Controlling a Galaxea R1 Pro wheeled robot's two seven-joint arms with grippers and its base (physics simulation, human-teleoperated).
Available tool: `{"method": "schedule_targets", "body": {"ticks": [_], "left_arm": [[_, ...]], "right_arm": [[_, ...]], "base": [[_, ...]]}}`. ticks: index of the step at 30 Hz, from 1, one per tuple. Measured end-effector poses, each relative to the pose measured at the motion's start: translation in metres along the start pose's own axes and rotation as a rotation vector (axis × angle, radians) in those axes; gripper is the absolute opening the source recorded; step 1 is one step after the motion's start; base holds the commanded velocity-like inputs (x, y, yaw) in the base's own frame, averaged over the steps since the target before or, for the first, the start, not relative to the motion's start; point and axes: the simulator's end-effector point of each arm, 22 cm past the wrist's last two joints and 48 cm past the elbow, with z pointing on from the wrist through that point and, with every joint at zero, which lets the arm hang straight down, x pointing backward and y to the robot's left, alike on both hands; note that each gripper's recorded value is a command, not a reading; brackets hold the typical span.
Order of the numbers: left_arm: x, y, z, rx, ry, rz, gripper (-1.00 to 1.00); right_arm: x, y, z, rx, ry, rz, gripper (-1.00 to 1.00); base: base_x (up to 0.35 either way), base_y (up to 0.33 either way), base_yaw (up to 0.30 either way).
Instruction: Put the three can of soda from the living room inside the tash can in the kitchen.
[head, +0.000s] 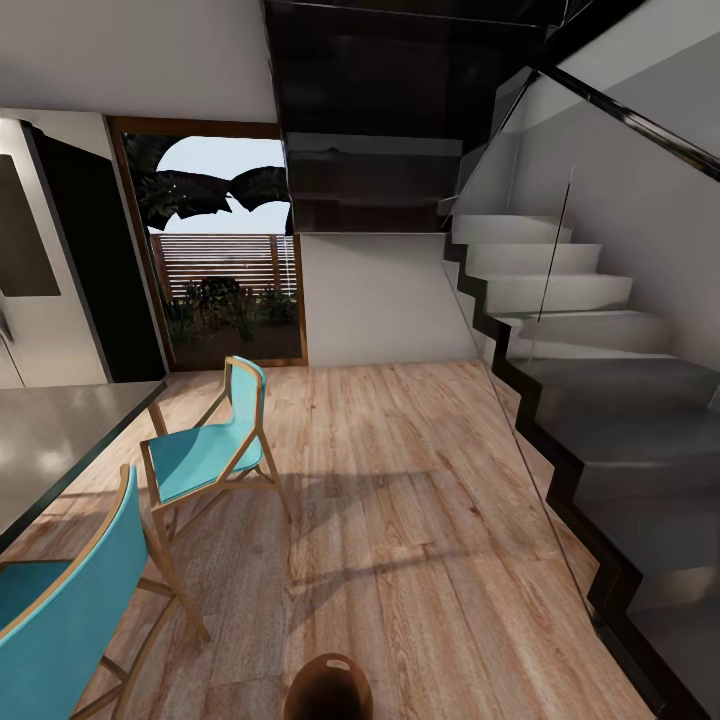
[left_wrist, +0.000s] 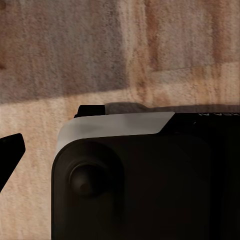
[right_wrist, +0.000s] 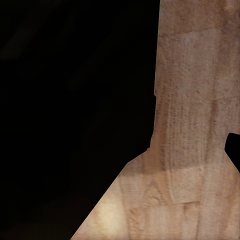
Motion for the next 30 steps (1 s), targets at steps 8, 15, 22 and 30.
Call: {"method": "schedule_targets", "body": {"ticks": [8, 15, 22, 30], "left_arm": [[0.0000, 0.0000, 0.0000, 0.000, 0.000, 0.000, 1.00], [0.0000, 0.0000, 0.0000, 0.000, 0.000, 0.000, 1.00], [0.0000, 0.0000, 0.0000, 0.000, 0.000, 0.000, 1.00], [0.0000, 0.0000, 0.0000, 0.000, 0.000, 0.000, 1.00]], "right_arm": [[0.0000, 0.0000, 0.0000, 0.000, 0.000, 0.000, 1.00], [0.0000, 0.0000, 0.0000, 0.000, 0.000, 0.000, 1.00], [0.0000, 0.0000, 0.0000, 0.000, 0.000, 0.000, 1.00], [0.0000, 0.0000, 0.0000, 0.000, 0.000, 0.000, 1.00]], "base": [[0.000, 0.000, 0.000], [0.000, 0.000, 0.000], [0.000, 0.000, 0.000], [0.000, 0.000, 0.000]]}}
